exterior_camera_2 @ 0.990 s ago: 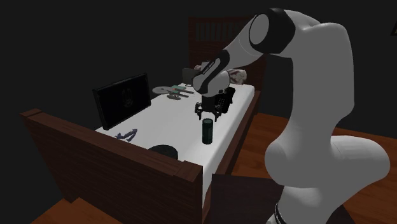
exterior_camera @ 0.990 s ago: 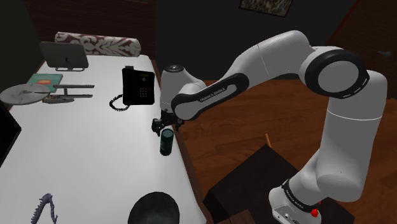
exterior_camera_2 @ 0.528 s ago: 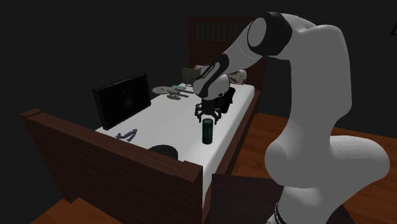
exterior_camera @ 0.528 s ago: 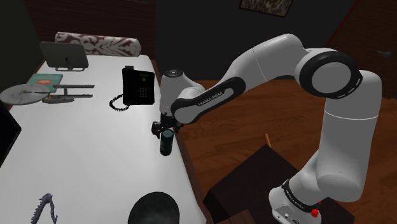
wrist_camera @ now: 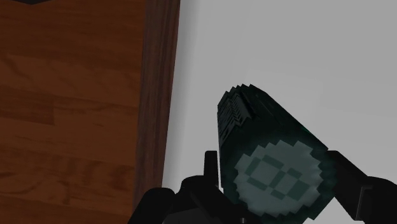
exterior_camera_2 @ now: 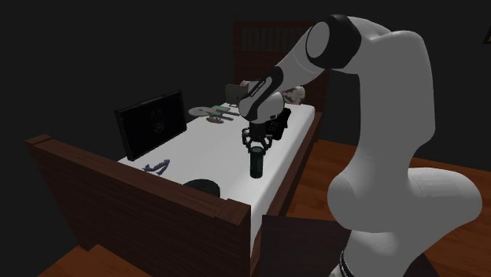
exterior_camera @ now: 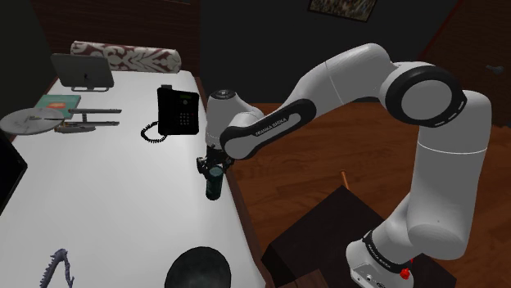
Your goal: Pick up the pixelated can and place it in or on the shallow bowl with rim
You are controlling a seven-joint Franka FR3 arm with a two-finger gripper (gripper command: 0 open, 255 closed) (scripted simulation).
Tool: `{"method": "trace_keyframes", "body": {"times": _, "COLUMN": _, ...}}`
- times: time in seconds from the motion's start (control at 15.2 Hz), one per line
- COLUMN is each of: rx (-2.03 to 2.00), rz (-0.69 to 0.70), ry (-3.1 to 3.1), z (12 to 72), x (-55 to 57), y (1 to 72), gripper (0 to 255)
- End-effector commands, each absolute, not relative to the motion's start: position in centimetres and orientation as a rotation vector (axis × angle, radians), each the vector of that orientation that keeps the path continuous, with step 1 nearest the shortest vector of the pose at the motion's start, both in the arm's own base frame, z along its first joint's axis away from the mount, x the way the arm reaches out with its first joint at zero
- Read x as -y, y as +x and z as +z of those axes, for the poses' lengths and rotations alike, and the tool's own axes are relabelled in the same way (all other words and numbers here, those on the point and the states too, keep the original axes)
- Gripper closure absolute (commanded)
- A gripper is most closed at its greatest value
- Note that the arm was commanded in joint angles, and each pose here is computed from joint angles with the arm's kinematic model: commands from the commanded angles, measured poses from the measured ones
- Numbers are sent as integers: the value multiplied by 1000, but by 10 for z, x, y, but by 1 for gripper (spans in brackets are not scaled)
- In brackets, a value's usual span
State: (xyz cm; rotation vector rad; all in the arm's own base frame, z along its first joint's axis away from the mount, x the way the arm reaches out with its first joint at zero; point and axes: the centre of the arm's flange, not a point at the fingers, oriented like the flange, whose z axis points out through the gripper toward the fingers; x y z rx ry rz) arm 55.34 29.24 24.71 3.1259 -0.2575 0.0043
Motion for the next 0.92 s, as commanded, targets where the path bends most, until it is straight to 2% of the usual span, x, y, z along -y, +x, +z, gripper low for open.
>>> {"method": "trace_keyframes", "body": {"times": 0.0, "rx": 258, "rz": 2, "ry": 3125, "z": 246, "x": -292, "y": 553, "gripper": 255}}
{"method": "trace_keyframes", "body": {"times": 0.26, "rx": 258, "rz": 2, "ry": 3125, "z": 246, "x": -292, "y": 553, "gripper": 255}}
{"method": "trace_keyframes", "body": {"times": 0.86, "rx": 258, "rz": 2, "ry": 3125, "z": 294, "x": -292, "y": 553, "gripper": 255}}
